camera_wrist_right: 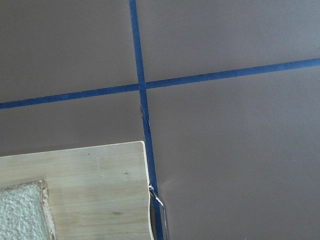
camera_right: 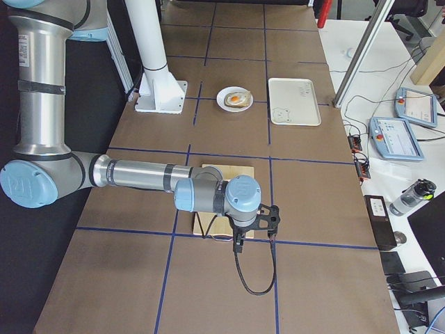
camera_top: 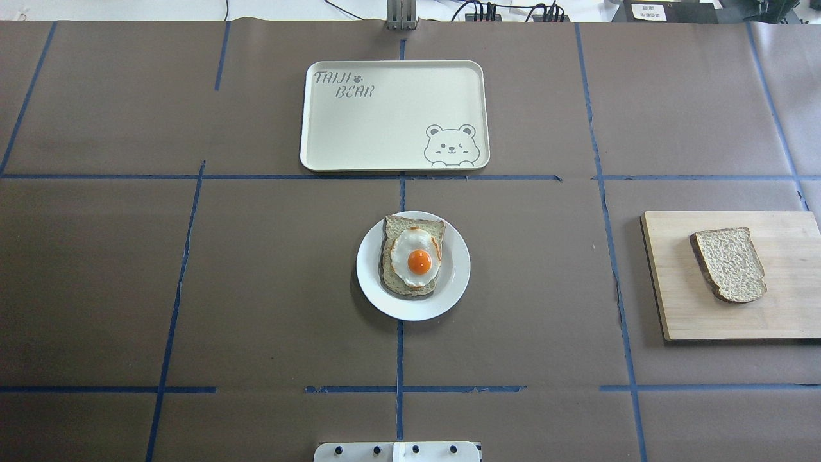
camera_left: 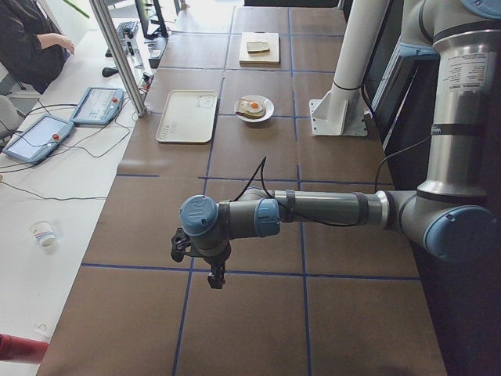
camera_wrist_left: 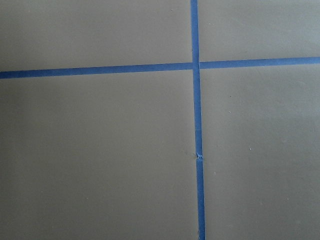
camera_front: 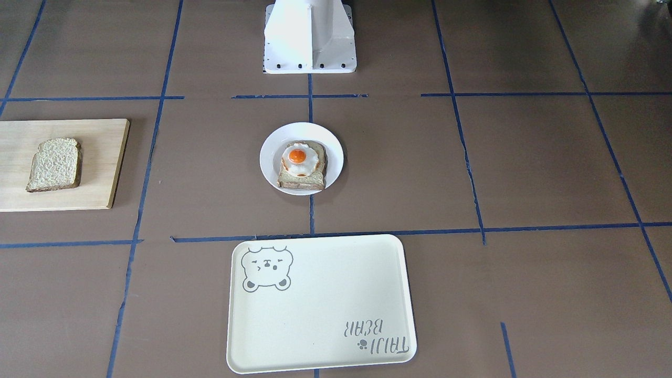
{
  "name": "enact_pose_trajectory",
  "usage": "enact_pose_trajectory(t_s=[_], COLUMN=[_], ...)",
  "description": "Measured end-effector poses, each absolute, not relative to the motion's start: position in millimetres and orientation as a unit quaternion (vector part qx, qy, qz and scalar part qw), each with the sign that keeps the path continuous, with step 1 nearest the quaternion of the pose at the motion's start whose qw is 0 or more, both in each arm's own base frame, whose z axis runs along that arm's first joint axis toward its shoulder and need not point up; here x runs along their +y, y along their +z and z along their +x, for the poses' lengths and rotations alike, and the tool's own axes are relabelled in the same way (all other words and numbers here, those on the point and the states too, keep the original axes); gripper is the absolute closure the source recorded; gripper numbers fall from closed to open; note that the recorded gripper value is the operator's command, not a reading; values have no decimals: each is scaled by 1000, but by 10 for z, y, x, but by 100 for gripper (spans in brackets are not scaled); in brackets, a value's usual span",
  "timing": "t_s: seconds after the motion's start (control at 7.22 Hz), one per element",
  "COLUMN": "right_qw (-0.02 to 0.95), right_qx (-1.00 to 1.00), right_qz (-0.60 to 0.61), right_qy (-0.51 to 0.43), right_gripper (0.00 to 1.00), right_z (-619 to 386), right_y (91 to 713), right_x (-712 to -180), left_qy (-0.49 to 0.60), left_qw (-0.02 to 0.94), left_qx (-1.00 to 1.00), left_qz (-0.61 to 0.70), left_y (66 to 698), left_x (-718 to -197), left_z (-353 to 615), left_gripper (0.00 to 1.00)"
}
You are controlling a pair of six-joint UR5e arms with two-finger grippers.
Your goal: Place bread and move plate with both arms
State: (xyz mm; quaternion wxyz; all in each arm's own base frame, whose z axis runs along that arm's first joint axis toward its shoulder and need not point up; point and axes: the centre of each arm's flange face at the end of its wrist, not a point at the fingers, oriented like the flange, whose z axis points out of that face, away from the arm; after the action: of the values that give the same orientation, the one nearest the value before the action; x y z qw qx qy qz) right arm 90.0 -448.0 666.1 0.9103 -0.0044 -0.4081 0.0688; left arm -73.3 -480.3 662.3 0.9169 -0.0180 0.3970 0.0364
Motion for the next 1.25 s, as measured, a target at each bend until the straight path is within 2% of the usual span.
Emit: enact_pose_trajectory(t_s=[1.25], right_qw=[910], right_qx=[-408], right_qz=[-4], right_qy=[72], right_gripper=[0], right_z=[898], right_y=[6634], right_x=[-4509], left_qy=[37], left_qw=[917], left_qx=[397], left_qz=[-16], left_y=[6602], left_x=[-4826], left_z=[-730], left_gripper=[0])
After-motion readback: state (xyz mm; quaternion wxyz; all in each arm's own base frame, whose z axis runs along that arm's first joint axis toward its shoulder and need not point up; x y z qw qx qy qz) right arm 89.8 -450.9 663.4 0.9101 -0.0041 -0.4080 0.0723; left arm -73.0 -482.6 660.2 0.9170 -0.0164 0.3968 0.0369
